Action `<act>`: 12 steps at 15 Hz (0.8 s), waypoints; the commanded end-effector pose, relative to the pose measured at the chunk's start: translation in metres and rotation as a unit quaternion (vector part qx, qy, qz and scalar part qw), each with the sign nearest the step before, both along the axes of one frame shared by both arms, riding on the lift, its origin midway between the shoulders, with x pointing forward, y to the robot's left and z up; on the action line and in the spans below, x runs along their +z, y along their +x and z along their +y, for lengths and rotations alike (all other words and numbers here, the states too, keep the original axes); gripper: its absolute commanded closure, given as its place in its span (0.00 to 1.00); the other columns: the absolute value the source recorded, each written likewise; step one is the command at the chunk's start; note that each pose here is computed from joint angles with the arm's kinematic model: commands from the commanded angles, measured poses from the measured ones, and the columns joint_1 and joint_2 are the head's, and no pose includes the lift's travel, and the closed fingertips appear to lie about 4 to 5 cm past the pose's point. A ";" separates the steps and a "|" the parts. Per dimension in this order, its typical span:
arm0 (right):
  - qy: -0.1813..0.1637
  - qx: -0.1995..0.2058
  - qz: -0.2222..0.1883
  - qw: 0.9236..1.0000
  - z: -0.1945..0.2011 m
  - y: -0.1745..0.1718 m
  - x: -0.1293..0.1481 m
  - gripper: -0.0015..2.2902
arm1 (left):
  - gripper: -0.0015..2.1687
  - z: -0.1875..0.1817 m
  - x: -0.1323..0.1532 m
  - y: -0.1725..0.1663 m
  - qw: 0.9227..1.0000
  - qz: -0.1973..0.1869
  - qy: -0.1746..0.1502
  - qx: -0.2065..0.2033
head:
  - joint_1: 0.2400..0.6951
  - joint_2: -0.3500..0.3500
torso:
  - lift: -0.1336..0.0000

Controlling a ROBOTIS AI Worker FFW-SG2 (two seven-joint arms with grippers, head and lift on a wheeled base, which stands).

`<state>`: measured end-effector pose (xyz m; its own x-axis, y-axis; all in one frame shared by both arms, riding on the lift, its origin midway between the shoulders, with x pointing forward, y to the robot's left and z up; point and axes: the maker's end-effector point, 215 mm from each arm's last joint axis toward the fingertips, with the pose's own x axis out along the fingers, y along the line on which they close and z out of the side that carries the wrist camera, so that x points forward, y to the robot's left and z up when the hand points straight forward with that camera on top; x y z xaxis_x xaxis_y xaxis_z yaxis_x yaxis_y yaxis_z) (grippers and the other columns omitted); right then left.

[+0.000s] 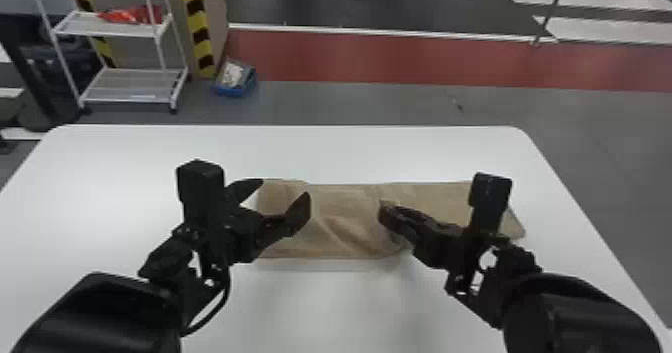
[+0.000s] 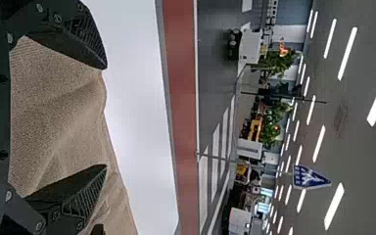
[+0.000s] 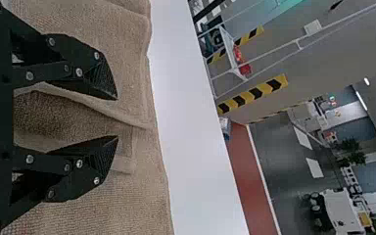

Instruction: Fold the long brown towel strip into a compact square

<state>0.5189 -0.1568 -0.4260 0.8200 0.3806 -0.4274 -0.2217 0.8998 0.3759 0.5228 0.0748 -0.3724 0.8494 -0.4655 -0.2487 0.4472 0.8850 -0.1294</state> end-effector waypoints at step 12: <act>0.018 0.031 -0.008 0.999 0.032 -0.007 0.011 0.52 | 0.01 0.014 0.000 -0.005 1.000 0.000 -0.003 0.001 | 1.00 0.43 | 0.07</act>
